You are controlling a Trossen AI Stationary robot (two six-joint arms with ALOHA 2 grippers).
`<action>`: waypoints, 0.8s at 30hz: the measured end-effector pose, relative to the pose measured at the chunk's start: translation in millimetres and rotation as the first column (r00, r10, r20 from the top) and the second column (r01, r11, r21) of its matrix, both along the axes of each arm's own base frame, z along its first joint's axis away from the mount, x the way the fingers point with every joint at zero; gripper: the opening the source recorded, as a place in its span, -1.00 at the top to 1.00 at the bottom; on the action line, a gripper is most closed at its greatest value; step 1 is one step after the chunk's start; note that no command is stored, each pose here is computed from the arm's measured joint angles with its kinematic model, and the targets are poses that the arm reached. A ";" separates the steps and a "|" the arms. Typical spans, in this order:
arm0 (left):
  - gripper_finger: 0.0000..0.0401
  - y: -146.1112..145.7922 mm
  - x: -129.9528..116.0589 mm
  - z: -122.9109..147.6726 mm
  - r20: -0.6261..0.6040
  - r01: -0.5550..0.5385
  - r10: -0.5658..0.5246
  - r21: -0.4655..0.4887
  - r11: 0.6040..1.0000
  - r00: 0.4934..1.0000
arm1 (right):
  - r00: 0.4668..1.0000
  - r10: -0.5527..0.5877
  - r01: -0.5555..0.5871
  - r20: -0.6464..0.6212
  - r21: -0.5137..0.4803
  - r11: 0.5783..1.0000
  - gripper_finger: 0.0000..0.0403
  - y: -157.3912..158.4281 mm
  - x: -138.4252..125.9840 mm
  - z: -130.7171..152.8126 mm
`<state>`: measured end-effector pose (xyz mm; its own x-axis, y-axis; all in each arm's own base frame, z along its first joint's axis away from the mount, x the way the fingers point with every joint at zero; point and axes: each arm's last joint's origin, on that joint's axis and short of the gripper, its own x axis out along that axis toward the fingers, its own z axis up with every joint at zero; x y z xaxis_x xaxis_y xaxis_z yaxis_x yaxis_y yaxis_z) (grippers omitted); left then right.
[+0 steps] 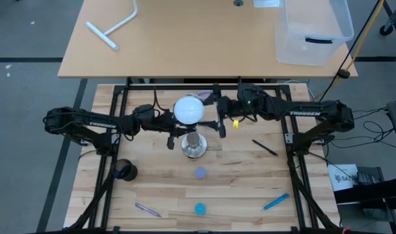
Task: Screw lightbulb
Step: Remove the lightbulb from the silver lamp socket
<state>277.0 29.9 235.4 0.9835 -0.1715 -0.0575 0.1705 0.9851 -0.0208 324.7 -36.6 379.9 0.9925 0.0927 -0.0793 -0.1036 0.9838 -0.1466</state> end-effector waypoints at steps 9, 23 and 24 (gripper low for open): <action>0.63 0.5 0.2 -0.1 -0.001 -0.028 0.028 -0.001 1.000 1.000 | 0.990 -0.143 0.142 -0.019 -0.050 0.989 -0.49 20.8 4.6 -3.9; 0.63 4.9 -0.2 -0.2 -0.006 -0.070 0.070 -0.014 0.997 0.998 | 0.960 -0.275 0.277 0.056 -0.035 0.960 -0.49 47.1 19.1 -8.2; 0.63 5.0 -0.2 -0.2 -0.006 -0.071 0.071 -0.015 0.997 0.997 | 0.958 -0.276 0.279 0.075 -0.027 0.960 -0.49 47.7 20.9 -7.7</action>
<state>276.9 34.9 235.2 0.9930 -0.1019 -0.0603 0.0998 0.9943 -0.0368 345.7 11.1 372.1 0.9820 -0.1885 -0.0071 0.1842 0.9662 -0.1806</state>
